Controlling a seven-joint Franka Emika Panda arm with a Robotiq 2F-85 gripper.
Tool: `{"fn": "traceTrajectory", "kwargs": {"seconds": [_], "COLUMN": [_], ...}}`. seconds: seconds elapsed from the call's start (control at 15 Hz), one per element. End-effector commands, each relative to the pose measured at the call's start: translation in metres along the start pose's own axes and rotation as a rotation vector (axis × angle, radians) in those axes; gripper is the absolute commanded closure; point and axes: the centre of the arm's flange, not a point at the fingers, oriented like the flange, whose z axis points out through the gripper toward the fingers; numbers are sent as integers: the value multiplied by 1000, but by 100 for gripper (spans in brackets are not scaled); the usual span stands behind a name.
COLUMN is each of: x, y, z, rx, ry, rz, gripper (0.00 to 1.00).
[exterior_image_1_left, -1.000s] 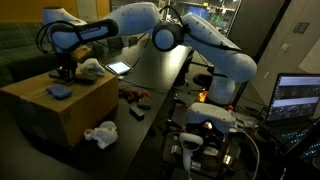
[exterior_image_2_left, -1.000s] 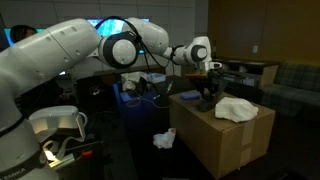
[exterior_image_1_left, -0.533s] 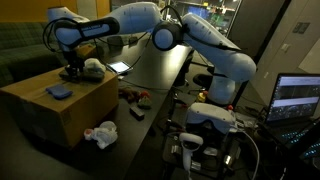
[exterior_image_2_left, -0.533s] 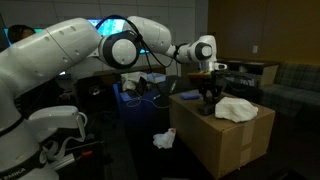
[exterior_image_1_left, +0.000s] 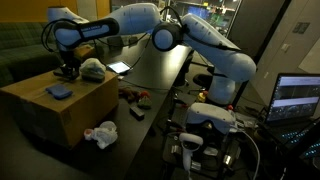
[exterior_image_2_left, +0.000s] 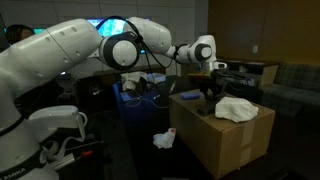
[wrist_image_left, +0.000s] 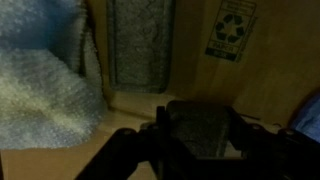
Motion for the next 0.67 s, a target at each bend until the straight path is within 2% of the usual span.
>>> {"fn": "traceTrajectory", "kwargs": {"seconds": [0.0, 0.07, 0.13, 0.2, 0.33, 0.6], "x": [9, 10, 9, 9, 6, -6], "y": [-4, -5, -5, -3, -2, 0], "z": [-2, 1, 2, -1, -6, -35], "rx": [12, 10, 2, 1, -6, 14], "ry": [65, 67, 66, 65, 56, 36], "rz": [23, 25, 23, 27, 32, 33], "gripper": [66, 66, 26, 15, 2, 0]}}
